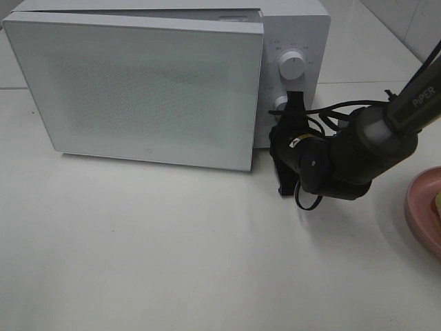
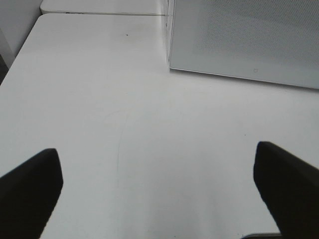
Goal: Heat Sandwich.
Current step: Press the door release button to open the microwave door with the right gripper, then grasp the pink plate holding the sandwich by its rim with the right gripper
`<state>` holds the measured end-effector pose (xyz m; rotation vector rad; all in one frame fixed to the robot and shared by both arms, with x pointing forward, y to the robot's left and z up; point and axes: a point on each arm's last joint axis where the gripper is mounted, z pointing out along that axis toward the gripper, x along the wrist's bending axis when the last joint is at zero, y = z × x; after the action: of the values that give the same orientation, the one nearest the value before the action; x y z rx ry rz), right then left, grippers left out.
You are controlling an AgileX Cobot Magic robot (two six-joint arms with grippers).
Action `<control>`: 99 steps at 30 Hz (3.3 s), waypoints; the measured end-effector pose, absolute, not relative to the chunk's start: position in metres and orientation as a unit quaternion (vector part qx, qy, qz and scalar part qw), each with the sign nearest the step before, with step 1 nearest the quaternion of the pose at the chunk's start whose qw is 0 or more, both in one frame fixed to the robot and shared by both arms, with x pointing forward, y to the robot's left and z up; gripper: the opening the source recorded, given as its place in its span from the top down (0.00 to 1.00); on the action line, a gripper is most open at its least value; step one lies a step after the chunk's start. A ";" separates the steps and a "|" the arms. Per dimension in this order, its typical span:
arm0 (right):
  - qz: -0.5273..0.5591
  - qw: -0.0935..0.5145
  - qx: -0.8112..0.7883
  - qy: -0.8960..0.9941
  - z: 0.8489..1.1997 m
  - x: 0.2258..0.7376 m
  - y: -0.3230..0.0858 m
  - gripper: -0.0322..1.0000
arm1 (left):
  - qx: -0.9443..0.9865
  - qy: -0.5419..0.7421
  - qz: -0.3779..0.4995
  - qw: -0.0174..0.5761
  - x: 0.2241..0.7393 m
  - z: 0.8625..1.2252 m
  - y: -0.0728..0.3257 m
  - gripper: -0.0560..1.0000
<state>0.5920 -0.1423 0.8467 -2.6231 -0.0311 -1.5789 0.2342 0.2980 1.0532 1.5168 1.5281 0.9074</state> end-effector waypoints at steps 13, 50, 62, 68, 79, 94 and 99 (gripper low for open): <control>-0.514 0.030 -0.857 -0.017 0.847 0.592 -0.142 0.96 | 0.597 0.602 0.357 0.392 0.234 1.053 0.298 0.02; -0.501 0.044 -0.862 -0.064 0.863 0.570 -0.153 0.96 | 0.597 0.602 0.357 0.392 0.234 1.053 0.298 0.02; -0.462 0.051 -0.879 -0.107 0.875 0.546 -0.159 0.96 | 0.597 0.602 0.357 0.392 0.234 1.053 0.298 0.02; -0.429 0.048 -0.880 -0.199 0.896 0.527 -0.160 0.96 | 0.597 0.602 0.357 0.392 0.234 1.053 0.298 0.02; -0.330 -0.002 -0.834 -0.442 0.922 0.497 -0.163 0.95 | 0.597 0.602 0.357 0.392 0.234 1.053 0.298 0.02; -0.175 -0.063 -0.630 -0.754 0.944 0.460 -0.181 0.91 | 0.597 0.602 0.357 0.392 0.234 1.053 0.298 0.02; -0.148 -0.058 -0.599 -0.785 0.951 0.451 -0.186 0.87 | 0.597 0.602 0.357 0.392 0.234 1.053 0.298 0.02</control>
<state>0.4509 -0.1856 0.9513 -1.9540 -2.5623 -0.4838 0.2342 0.2980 1.0532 1.5168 1.5281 0.9074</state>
